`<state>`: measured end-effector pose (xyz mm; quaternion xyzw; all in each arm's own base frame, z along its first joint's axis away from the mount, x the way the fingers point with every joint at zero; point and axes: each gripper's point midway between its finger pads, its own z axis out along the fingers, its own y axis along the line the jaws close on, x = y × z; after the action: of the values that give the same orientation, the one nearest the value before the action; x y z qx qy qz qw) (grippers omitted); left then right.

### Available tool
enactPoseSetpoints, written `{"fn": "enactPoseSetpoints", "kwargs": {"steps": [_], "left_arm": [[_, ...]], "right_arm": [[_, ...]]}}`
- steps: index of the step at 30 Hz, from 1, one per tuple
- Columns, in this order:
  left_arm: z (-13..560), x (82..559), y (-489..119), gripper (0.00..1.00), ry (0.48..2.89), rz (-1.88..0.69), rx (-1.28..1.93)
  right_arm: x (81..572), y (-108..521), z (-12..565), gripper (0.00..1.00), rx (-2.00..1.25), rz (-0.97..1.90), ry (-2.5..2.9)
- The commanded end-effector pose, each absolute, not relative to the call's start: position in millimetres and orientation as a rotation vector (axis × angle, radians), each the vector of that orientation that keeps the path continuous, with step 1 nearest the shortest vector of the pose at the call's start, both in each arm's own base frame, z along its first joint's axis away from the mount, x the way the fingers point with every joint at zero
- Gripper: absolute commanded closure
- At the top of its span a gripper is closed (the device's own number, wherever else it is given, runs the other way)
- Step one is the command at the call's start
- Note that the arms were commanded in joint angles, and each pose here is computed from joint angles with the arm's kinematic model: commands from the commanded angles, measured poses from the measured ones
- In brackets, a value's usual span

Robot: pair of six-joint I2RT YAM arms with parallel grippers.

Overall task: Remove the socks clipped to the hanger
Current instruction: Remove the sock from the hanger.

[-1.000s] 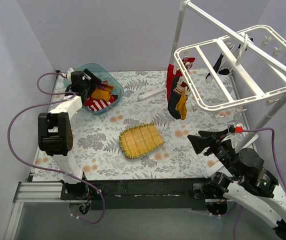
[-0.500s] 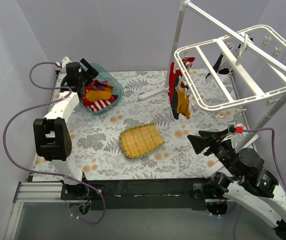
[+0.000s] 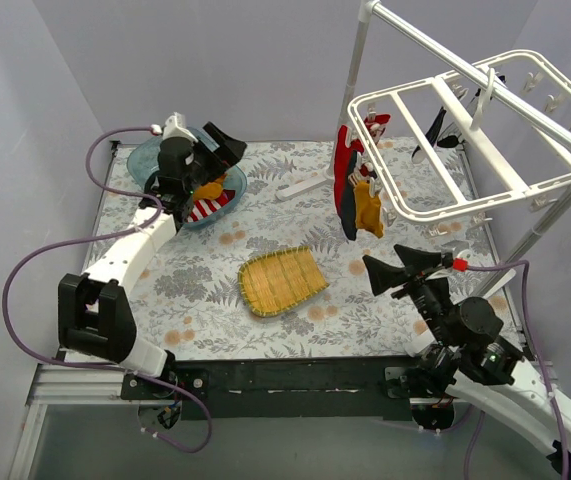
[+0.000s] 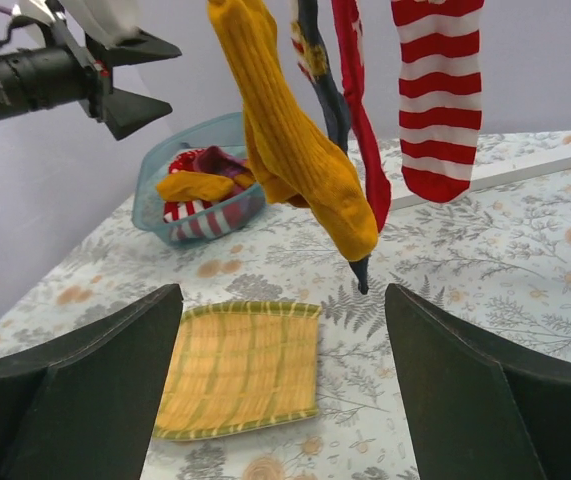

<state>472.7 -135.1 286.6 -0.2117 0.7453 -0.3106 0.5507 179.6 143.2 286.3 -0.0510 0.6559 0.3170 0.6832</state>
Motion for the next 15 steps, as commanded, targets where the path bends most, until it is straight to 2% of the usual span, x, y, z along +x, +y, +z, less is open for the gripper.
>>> {"fn": "enactPoseSetpoints", "kwargs": {"steps": [1, 15], "left_arm": [[308, 439, -181, 0.02, 1.748, -0.876, -0.389], [336, 393, -202, 0.02, 1.715, -1.008, -0.282]], "right_arm": [[194, 126, 315, 0.07, -0.021, 0.631, 1.243], [210, 134, 318, 0.05, -0.062, 0.496, 1.054]]}}
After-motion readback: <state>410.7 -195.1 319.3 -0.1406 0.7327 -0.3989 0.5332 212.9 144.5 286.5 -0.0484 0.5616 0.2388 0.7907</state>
